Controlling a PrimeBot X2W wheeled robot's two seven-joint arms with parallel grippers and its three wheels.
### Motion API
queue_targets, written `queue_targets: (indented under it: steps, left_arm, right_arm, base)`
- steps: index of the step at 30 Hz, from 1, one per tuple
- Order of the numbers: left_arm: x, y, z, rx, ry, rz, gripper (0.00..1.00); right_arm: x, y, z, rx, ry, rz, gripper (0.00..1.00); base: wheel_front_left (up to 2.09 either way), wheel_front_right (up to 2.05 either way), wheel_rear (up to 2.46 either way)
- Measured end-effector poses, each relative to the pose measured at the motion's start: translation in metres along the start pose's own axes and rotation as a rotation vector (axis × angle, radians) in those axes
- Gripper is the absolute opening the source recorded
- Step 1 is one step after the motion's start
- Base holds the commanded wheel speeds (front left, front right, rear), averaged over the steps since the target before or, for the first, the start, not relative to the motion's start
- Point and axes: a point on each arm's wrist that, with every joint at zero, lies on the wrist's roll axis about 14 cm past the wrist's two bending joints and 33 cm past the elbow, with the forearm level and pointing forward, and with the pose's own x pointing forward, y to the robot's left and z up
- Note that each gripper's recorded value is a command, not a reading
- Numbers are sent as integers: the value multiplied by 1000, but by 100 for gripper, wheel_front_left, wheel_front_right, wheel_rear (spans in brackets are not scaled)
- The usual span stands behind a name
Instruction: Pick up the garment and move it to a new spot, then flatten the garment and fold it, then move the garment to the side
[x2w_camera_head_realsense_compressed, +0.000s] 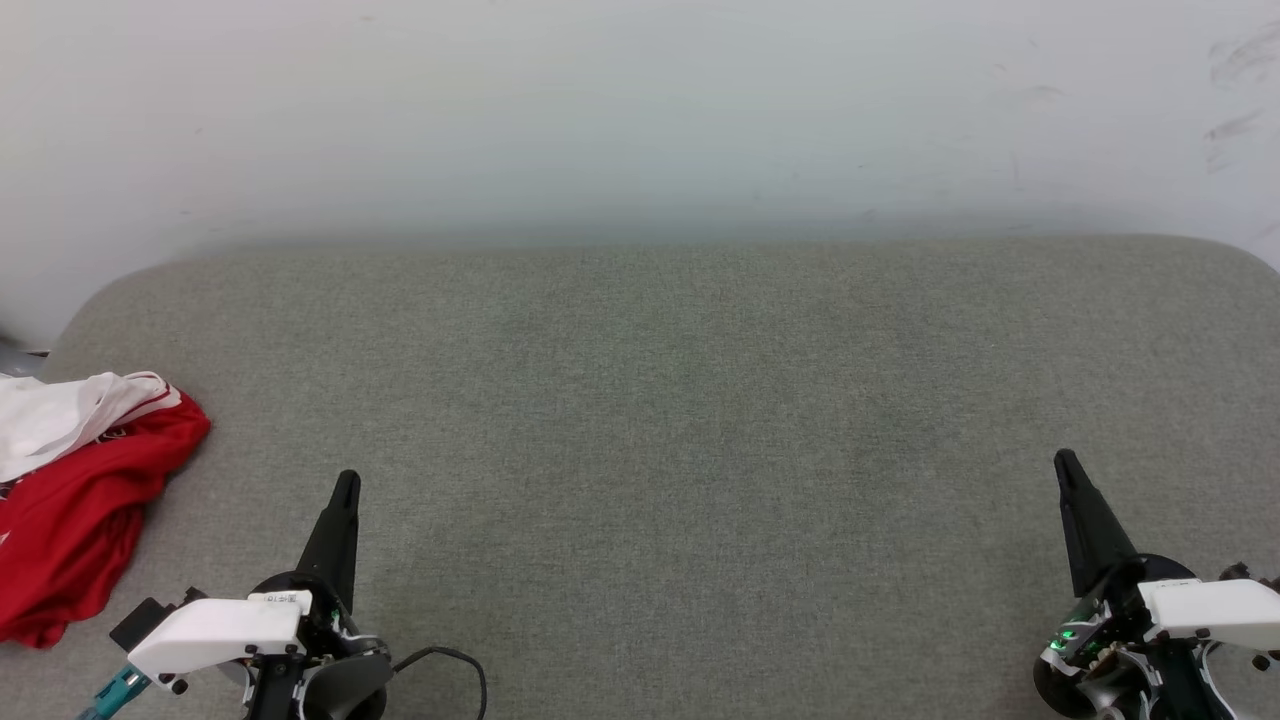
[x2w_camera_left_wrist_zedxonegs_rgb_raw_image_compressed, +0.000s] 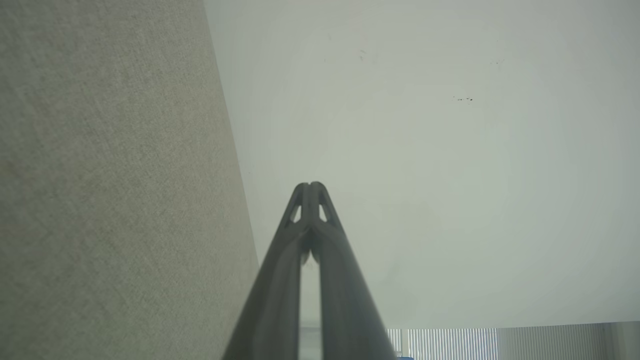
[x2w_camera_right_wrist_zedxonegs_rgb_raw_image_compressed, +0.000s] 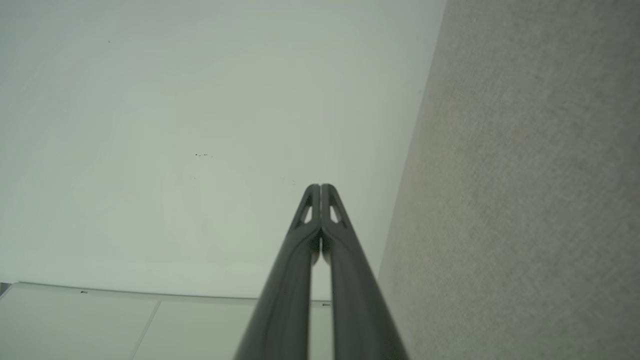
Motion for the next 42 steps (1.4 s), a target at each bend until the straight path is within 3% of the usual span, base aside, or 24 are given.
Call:
queue_targets:
  steps: [34, 35, 38, 42]
  left_arm:
    - [0, 0, 0, 0, 0, 0, 0]
    - [-1, 3, 0, -1, 0, 9, 100]
    - [-8, 19, -1, -5, 1, 55, 100]
    - [-8, 16, -5, 0, 0, 45, 100]
  right_arm:
    - [0, 0, 0, 0, 0, 0, 0]
    - [-1, -3, 0, 1, 0, -9, 100]
    - [-9, -19, 0, 4, -5, -56, 100]
    - [-9, -16, -1, 1, -9, -47, 100]
  base:
    - [0, 0, 0]
    - [0, 0, 0]
    - [0, 0, 0]
    - [0, 0, 0]
